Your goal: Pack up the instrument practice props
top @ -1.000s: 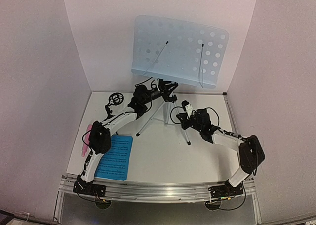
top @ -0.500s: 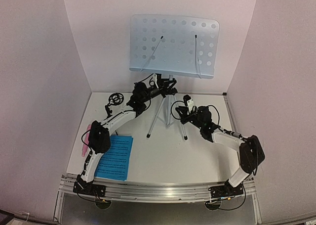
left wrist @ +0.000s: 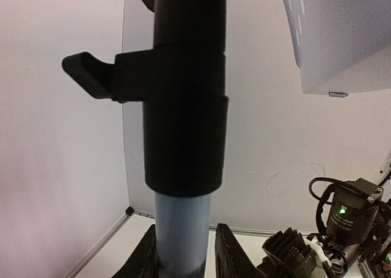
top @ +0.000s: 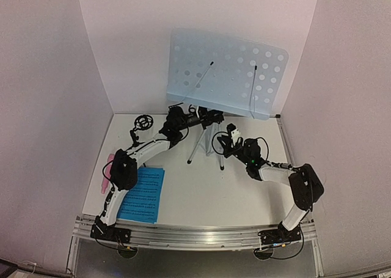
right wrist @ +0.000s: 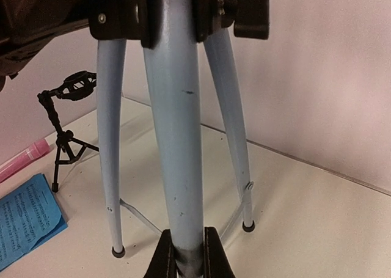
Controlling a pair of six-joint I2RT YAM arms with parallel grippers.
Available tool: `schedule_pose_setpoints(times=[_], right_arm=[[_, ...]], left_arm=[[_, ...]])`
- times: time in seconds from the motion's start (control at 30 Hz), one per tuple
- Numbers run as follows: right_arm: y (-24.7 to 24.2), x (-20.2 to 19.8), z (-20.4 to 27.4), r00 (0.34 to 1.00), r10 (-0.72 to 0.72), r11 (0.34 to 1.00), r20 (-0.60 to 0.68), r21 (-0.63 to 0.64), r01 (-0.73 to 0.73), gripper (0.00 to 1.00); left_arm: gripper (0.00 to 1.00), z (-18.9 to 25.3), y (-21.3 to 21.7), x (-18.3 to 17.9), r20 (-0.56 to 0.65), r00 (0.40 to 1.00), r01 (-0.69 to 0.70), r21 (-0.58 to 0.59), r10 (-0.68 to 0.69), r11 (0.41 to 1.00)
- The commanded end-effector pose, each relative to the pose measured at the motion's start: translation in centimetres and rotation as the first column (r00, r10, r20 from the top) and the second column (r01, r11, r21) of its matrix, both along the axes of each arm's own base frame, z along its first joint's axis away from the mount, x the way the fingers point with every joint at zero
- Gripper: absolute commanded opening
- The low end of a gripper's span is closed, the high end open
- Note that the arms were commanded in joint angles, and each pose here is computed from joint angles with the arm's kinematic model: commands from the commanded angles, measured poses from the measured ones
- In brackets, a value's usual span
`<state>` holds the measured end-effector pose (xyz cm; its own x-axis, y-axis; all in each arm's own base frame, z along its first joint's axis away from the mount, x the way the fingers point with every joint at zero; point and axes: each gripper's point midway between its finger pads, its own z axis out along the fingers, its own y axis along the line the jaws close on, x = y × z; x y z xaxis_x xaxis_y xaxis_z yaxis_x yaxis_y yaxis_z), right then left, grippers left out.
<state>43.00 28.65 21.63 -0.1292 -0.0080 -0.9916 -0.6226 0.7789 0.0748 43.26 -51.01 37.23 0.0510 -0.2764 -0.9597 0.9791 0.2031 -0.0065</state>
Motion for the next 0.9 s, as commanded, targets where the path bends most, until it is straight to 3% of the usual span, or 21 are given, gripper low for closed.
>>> schedule_pose_setpoints(times=[0.0, 0.2, 0.43, 0.6, 0.73, 0.87], right_arm=[[-2.7, 1.4, 10.5, 0.955, -0.142, 0.971, 0.26, 0.223, 0.084, 0.0], [-2.5, 1.5, 10.1, 0.958, -0.135, 0.972, 0.252, 0.223, 0.078, 0.0], [-0.5, 1.3, 9.9, 0.959, -0.046, 0.996, 0.279, 0.092, 0.021, 0.0], [0.5, 1.0, 9.4, 0.962, 0.007, 0.996, 0.274, 0.081, -0.03, 0.0], [0.7, 1.2, 9.3, 0.967, 0.004, 0.994, 0.255, 0.102, -0.03, 0.0], [1.0, 1.5, 8.6, 0.976, 0.013, 0.99, 0.216, 0.132, -0.042, 0.0]], left_arm=[[0.41, 7.2, 2.0, -4.8, 0.258, 0.966, 0.072, -0.121, -0.038, 0.99], [0.67, 4.9, 3.3, -5.6, 0.261, 0.964, 0.074, -0.05, -0.059, 0.996], [0.71, 0.4, 5.2, -5.3, 0.182, 0.982, 0.031, 0.04, -0.038, 0.999], [0.77, -3.6, 5.3, -4.3, 0.092, 0.996, -0.013, 0.108, 0.003, 0.994], [0.71, -6.6, 4.6, -3.5, 0.044, 0.999, -0.011, 0.173, 0.004, 0.985], [0.53, -8.3, 4.5, -1.4, 0.003, 0.996, -0.092, 0.195, 0.093, 0.977]])
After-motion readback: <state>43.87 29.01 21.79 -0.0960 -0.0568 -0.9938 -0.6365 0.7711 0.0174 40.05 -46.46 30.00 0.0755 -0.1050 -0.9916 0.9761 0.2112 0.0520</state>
